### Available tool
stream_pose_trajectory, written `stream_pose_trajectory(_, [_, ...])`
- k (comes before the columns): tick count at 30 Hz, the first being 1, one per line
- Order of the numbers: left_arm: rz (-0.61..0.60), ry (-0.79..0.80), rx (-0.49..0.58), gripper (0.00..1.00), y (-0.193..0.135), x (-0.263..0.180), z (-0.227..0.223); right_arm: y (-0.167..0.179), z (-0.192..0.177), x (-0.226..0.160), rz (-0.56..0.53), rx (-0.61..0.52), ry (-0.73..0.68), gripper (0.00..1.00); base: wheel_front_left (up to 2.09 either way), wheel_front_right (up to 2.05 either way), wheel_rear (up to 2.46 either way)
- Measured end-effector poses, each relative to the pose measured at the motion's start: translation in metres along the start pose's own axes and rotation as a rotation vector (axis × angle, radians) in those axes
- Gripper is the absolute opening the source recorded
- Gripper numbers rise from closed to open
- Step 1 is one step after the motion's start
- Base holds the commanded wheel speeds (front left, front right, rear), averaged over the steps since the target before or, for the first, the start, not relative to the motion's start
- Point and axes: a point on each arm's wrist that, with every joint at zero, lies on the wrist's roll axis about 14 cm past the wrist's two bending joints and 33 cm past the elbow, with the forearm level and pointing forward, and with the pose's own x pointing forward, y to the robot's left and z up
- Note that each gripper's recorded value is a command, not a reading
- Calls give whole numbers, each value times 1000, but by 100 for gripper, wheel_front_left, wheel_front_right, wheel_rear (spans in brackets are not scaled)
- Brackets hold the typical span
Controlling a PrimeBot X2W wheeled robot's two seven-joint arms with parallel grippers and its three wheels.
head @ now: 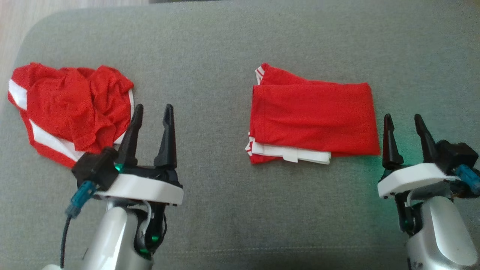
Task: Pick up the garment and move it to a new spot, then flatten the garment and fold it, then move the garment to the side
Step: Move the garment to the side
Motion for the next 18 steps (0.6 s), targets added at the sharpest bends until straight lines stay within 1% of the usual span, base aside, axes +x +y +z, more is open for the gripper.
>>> stream_pose_trajectory(9, [24,28,9,100,14,8,-13,17,-46,27,27,106,157,100,0,0,0])
stream_pose_trajectory(16, [64,55,19,100,30,8,-22,31,-79,41,51,126,258,100,0,0,0])
stream_pose_trajectory(17, [66,55,21,100,31,9,-23,32,-79,44,55,124,254,93,0,0,0])
stream_pose_trajectory(18, [67,55,22,100,32,10,-23,34,-79,47,60,122,252,29,0,0,0])
